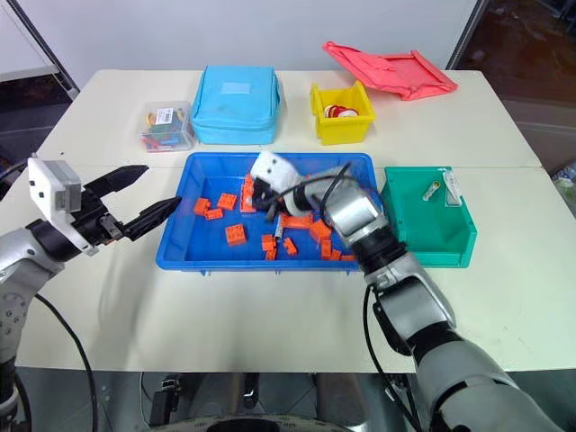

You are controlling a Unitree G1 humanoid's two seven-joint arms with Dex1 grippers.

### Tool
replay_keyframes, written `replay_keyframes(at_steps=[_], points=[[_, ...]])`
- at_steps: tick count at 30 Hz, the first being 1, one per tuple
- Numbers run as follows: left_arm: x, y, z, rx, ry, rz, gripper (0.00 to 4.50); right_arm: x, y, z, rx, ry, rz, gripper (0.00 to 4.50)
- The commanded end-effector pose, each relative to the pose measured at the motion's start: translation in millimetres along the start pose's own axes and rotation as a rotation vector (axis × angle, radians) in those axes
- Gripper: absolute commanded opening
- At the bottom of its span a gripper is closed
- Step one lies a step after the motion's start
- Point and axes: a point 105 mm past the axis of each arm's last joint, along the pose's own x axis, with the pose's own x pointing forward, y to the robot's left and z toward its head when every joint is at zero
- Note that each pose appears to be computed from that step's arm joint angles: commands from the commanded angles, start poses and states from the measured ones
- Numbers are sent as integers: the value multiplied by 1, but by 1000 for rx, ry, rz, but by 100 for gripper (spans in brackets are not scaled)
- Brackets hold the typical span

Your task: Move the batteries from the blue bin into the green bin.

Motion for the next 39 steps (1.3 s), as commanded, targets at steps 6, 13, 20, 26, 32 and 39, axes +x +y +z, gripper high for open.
replay_keyframes(at_steps=[6, 13, 20, 26, 32, 39], points=[[26, -22, 6, -50, -26, -241, 450, -110, -53, 47, -25, -122, -232, 10], [35, -29, 4, -69, 16, -393, 450, -193, -65, -9, 48, 71, -413, 10], [38, -23, 3, -53, 53, -457, 450, -228, -51, -56, 139, 208, -440, 10], [41, -18, 4, -35, 61, -467, 450, -239, -46, -95, 198, 296, -473, 10], [39, -16, 4, -25, 67, -459, 450, -251, -51, -110, 179, 348, -504, 153], [37, -15, 4, -17, 71, -448, 450, -253, -66, -96, 64, 349, -548, 449]])
